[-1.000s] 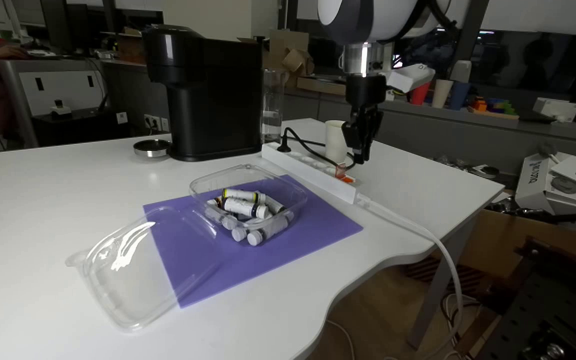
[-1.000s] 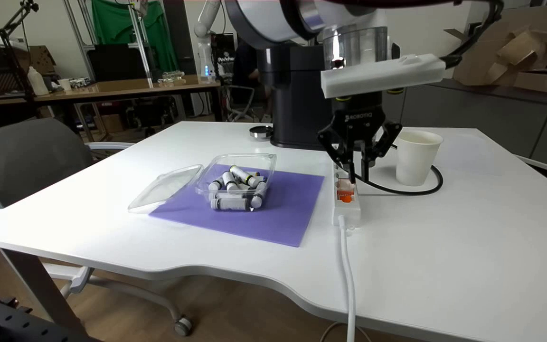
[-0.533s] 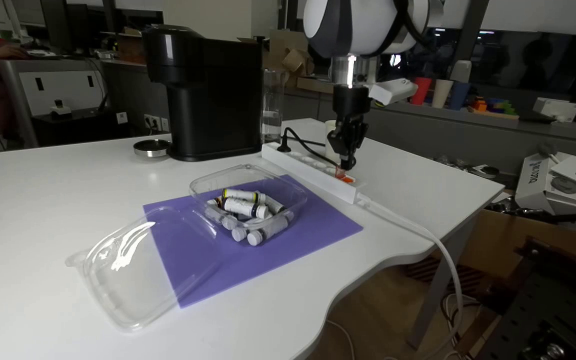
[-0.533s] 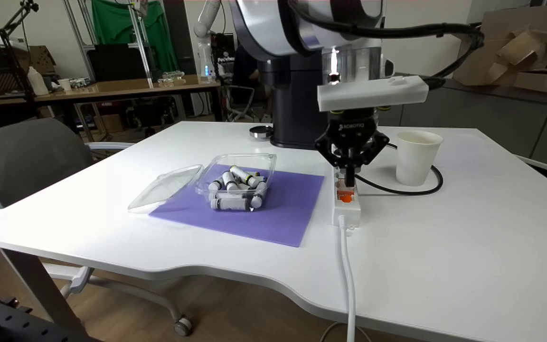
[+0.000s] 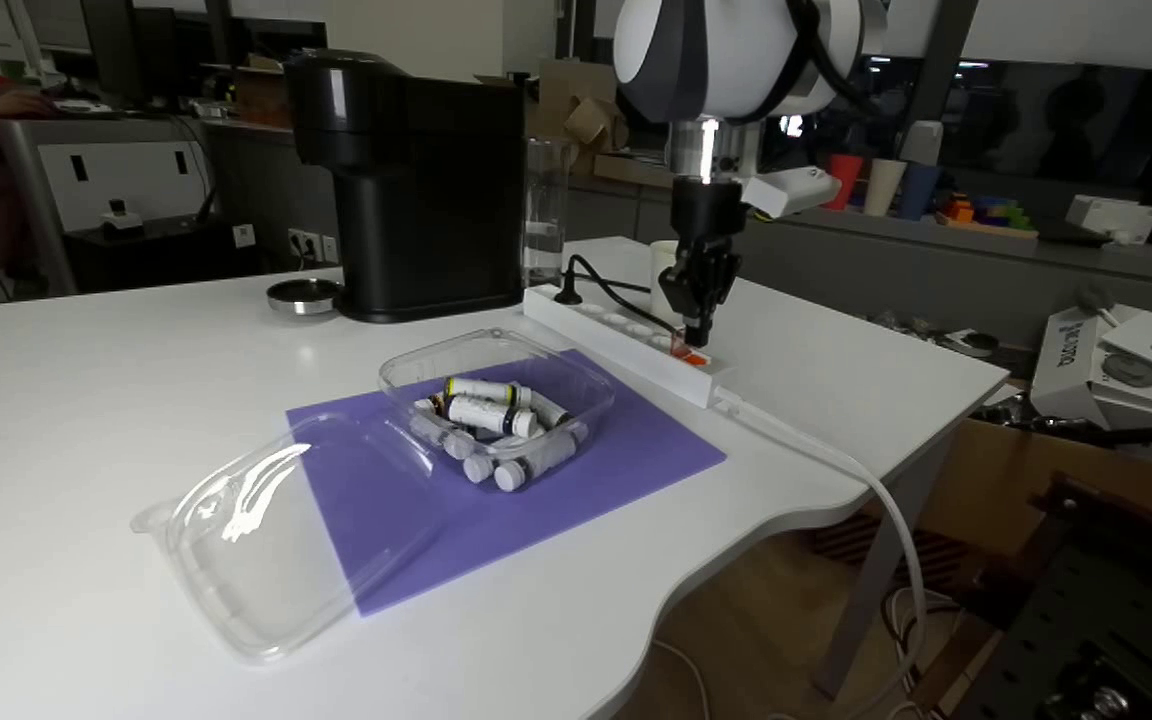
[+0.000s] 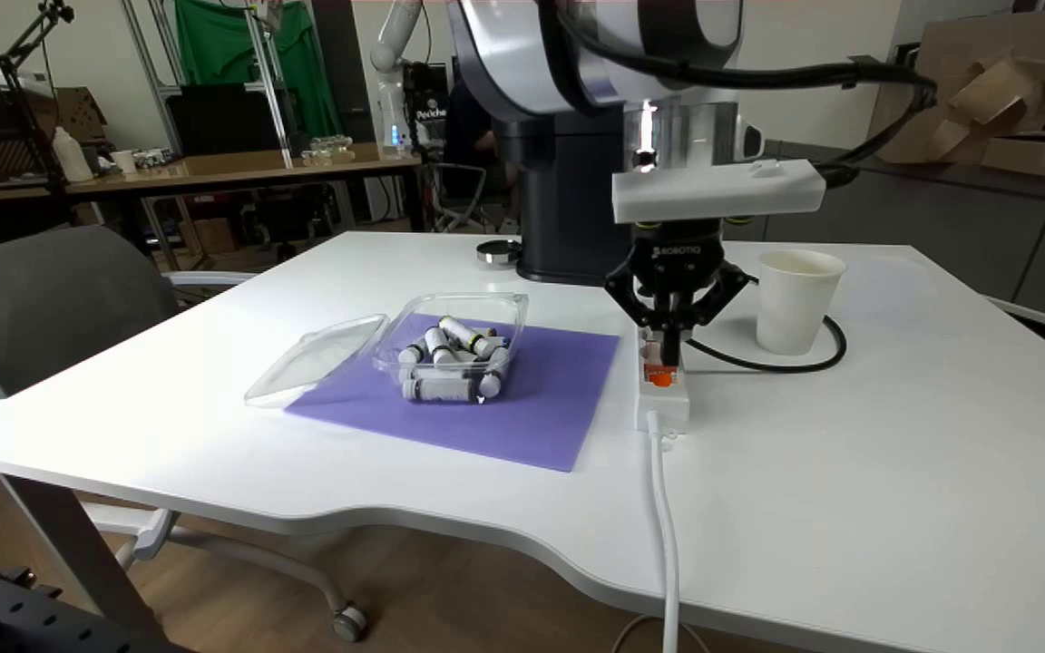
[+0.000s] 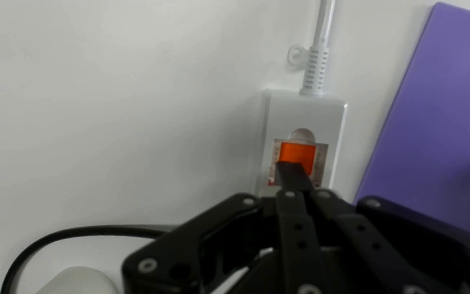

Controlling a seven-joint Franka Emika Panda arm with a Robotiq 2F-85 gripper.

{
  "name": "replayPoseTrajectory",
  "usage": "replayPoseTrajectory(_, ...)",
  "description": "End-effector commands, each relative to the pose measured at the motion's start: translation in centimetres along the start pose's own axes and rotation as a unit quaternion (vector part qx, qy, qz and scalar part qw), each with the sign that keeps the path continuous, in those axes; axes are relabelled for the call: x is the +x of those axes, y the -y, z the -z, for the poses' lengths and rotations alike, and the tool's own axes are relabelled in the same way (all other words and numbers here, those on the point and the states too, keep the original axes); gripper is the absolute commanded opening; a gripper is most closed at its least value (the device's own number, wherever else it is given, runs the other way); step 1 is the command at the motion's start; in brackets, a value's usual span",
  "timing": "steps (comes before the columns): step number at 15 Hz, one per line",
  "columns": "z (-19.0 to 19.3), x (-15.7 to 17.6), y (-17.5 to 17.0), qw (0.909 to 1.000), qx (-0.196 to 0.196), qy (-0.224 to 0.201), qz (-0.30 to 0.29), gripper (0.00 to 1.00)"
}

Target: Turn off the switch on the extension cord then close the clear container

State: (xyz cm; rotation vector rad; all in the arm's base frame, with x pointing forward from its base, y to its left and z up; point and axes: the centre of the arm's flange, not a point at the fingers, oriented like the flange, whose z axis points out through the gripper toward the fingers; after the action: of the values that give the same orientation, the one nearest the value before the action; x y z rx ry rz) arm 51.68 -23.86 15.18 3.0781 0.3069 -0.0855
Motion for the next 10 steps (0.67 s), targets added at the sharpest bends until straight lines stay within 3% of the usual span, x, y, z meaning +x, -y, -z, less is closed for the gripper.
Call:
replayPoseTrajectory(1, -0.8, 0.3, -1.0, 0.9999, 0.010, 0.003, -0.003, 0.00)
replayPoseTrajectory(10, -1.9, 0.4, -0.9, 0.9998, 0.017, 0.004, 0.013, 0.00)
